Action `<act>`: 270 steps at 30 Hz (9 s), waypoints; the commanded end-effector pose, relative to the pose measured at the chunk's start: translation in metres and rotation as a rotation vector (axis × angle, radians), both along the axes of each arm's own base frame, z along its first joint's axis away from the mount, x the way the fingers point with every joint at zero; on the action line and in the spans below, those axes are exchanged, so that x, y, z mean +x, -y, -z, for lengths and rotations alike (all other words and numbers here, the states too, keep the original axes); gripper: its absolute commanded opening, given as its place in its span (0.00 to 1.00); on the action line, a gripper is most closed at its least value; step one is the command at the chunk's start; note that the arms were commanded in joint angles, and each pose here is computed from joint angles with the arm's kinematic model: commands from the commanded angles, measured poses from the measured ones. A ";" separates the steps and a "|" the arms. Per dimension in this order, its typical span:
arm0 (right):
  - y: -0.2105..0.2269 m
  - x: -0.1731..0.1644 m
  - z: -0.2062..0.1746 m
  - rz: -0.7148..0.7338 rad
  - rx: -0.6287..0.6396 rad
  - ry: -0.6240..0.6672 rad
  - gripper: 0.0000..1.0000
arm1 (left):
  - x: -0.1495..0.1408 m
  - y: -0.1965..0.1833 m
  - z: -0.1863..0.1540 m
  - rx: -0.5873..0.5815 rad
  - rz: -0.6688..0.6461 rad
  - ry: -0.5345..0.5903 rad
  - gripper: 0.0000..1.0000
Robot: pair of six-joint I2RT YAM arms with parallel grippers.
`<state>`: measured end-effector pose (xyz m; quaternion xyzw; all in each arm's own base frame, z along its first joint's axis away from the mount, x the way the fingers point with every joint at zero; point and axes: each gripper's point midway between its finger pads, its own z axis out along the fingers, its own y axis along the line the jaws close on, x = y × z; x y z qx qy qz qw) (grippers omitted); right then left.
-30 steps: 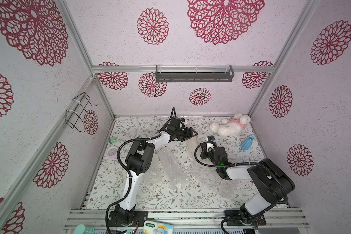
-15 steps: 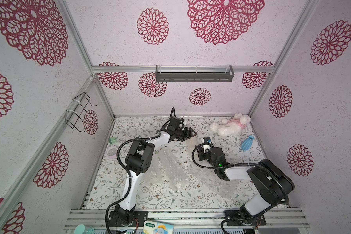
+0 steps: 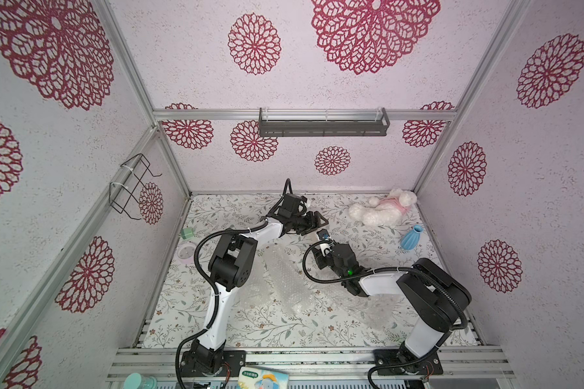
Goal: Unwrap the vase from the bubble wrap
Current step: Unwrap the bubble wrap at the center of the board.
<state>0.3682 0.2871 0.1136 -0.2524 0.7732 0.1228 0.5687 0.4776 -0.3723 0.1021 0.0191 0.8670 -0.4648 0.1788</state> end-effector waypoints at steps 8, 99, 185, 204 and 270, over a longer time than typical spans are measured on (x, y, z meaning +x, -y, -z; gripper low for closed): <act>-0.002 0.022 -0.003 0.109 -0.087 0.086 0.45 | 0.002 0.003 -0.003 -0.014 0.003 0.000 0.73; 0.016 0.026 -0.004 0.161 -0.224 0.137 0.00 | 0.003 0.014 -0.001 -0.064 0.027 -0.015 0.74; 0.094 0.028 -0.041 0.248 0.334 0.029 0.00 | -0.014 -0.018 0.040 0.371 -0.044 0.023 0.73; 0.105 0.032 -0.035 0.289 0.308 0.012 0.00 | -0.025 -0.036 0.052 0.396 -0.047 -0.013 0.73; 0.108 0.029 -0.043 0.282 0.271 0.022 0.00 | -0.036 -0.116 0.044 0.373 -0.191 -0.069 0.71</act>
